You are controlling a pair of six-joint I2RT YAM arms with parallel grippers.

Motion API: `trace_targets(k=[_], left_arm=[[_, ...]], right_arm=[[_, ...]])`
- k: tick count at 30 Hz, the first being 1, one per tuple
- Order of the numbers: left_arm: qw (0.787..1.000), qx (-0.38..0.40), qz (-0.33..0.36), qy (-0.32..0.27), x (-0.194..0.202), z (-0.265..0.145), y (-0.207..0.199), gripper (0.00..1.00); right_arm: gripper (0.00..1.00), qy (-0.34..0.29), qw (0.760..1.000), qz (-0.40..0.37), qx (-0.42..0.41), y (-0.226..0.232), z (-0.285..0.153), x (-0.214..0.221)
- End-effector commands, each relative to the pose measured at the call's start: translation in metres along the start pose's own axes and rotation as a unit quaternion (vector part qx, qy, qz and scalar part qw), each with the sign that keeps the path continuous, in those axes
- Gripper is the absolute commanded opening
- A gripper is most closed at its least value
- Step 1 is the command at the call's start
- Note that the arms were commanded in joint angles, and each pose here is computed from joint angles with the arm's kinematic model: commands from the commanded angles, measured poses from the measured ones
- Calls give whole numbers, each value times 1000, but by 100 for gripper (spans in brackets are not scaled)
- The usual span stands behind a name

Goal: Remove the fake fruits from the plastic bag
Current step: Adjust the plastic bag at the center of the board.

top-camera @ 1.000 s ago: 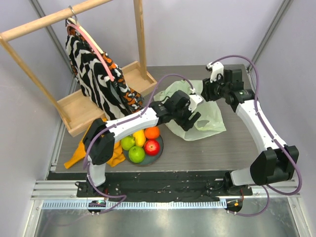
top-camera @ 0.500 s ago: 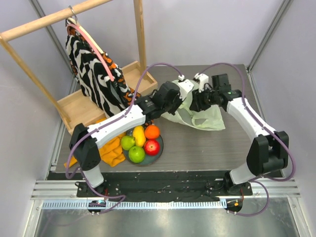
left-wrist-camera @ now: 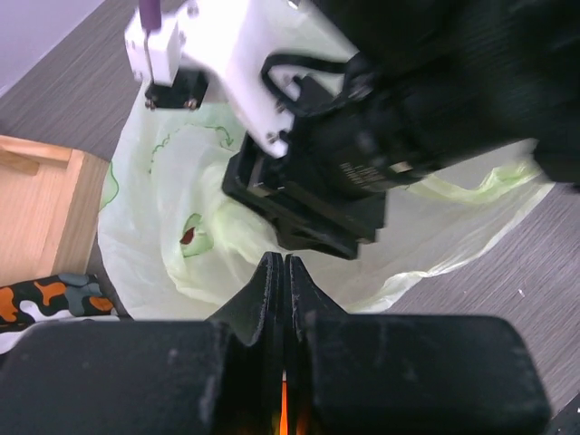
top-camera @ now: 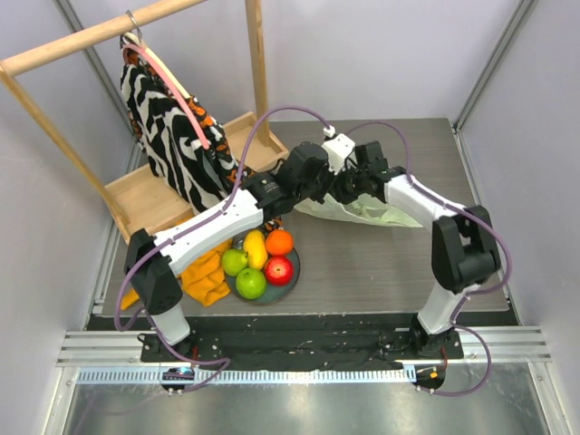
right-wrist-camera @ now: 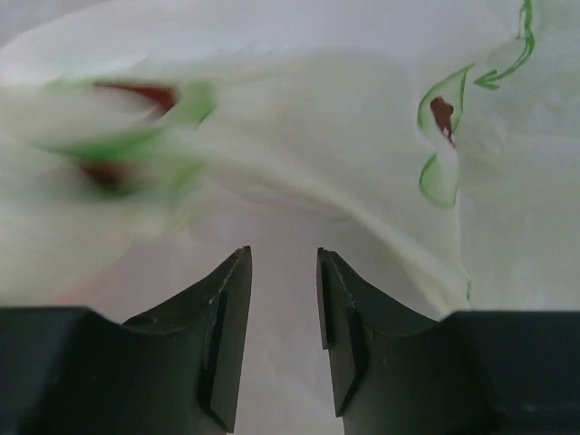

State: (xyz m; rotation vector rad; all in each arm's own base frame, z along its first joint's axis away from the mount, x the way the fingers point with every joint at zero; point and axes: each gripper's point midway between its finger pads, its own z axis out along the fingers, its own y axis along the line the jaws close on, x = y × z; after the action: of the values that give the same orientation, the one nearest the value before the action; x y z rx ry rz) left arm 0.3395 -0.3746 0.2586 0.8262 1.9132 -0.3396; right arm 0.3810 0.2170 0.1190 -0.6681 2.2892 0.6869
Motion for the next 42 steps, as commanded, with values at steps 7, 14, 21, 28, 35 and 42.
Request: trace_targets(k=[7,14,21,28,35,42], left_arm=[[999,22,-16,-34,-17,-39,3,0],[995,89,50,4,24,-43,-16,0],[988,129,80,24,44,-59,-25,0],[988,134,73,19,44,-54,-28,0],[989,136,61,-6,27,-50,-31,0],[990,130,53,-21,18,-60,-27,0]], right_arm=[[55,-121,966,-18,227,-94,-1,-81],[65,-159,935,-26,315,-143,-30,-109],[71,-167,914,-22,368,-151,-83,-96],[72,-191,937,-55,288,-94,-118,-55],[63,-142,986,-61,68,-7,-84,-39],[47,-69,996,-32,43,-9,-36,1]])
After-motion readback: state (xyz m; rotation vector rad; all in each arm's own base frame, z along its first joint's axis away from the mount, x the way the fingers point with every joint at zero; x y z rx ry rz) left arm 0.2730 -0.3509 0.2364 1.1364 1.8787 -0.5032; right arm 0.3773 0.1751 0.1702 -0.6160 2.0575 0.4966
